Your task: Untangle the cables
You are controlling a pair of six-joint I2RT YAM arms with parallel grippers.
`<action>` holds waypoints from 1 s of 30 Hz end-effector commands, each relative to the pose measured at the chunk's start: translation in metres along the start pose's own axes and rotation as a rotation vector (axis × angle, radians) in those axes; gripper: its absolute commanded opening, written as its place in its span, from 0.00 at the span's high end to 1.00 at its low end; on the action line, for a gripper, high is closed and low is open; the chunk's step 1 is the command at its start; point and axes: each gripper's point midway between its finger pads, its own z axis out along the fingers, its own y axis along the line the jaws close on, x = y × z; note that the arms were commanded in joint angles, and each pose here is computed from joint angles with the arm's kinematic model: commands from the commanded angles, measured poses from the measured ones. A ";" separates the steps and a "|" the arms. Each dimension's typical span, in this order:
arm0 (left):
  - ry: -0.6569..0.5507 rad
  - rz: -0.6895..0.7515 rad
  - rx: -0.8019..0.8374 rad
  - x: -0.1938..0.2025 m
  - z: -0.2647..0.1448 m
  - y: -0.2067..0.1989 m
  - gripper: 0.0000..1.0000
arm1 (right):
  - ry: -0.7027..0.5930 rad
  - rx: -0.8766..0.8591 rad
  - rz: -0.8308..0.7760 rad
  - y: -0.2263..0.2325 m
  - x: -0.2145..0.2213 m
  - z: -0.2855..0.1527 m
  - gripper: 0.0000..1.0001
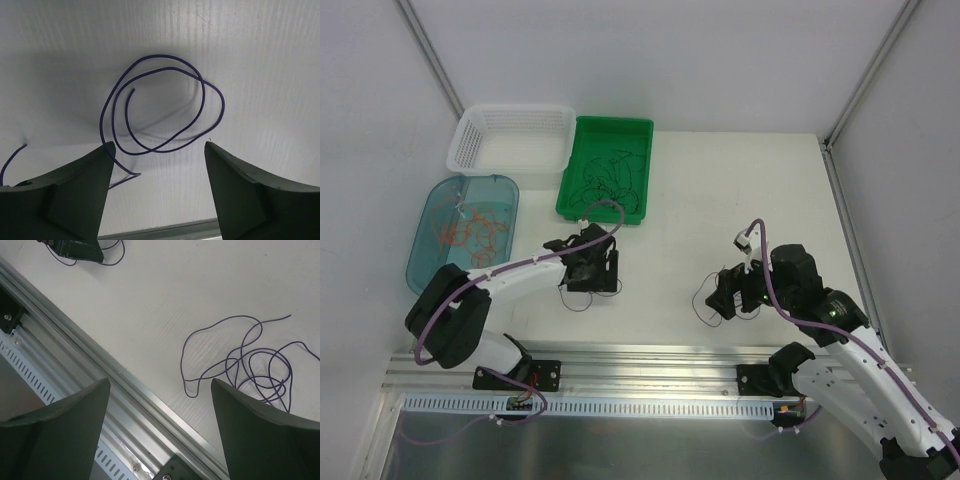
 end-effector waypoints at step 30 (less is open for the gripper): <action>-0.396 0.045 0.211 -0.149 -0.152 -0.040 1.00 | 0.020 0.016 -0.022 -0.005 -0.005 0.011 0.14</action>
